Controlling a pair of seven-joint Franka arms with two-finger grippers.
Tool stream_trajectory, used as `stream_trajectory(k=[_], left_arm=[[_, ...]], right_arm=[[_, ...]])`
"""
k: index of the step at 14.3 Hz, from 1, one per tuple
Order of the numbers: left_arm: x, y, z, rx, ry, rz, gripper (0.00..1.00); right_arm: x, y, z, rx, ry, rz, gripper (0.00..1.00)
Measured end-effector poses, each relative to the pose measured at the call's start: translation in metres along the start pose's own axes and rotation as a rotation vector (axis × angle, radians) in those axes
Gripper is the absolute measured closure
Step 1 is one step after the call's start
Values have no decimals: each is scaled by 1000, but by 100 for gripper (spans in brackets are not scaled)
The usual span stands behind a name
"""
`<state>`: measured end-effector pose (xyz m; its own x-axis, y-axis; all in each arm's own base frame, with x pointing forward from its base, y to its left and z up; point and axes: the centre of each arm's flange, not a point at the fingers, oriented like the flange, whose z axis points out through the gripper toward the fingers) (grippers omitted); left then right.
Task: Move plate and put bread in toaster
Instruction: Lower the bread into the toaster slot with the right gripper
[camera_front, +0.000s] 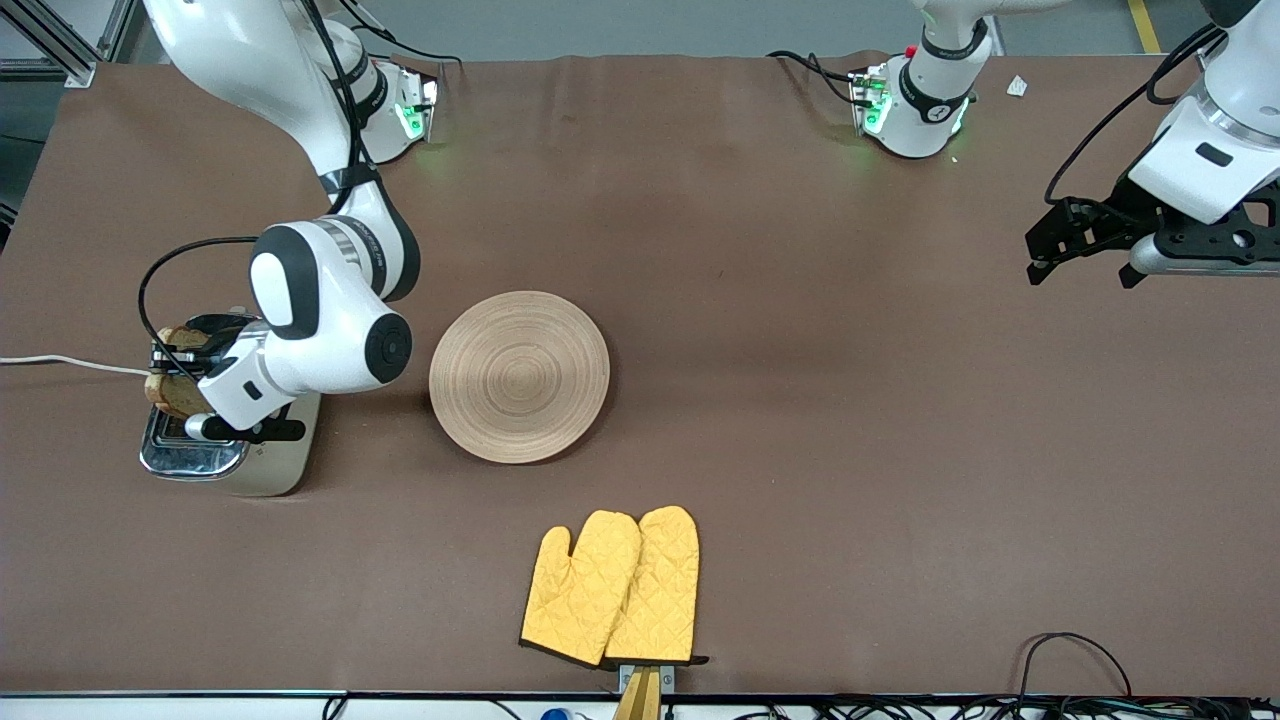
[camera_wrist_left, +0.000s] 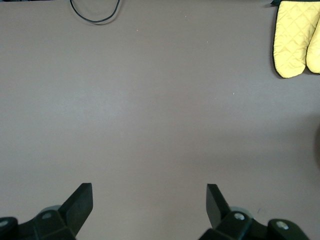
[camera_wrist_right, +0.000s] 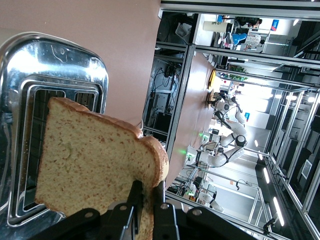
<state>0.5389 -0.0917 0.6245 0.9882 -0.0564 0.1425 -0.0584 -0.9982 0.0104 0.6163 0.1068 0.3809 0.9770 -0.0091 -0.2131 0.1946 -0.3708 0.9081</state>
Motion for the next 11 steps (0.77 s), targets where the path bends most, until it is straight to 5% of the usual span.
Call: stream_trajectory(k=[6, 11], left_arm=[[0, 0, 0, 0, 0, 0, 0], [0, 0, 0, 0, 0, 0, 0]], right_arm=[[2, -26, 9, -23, -15, -8, 91], [4, -27, 12, -57, -8, -7, 44]])
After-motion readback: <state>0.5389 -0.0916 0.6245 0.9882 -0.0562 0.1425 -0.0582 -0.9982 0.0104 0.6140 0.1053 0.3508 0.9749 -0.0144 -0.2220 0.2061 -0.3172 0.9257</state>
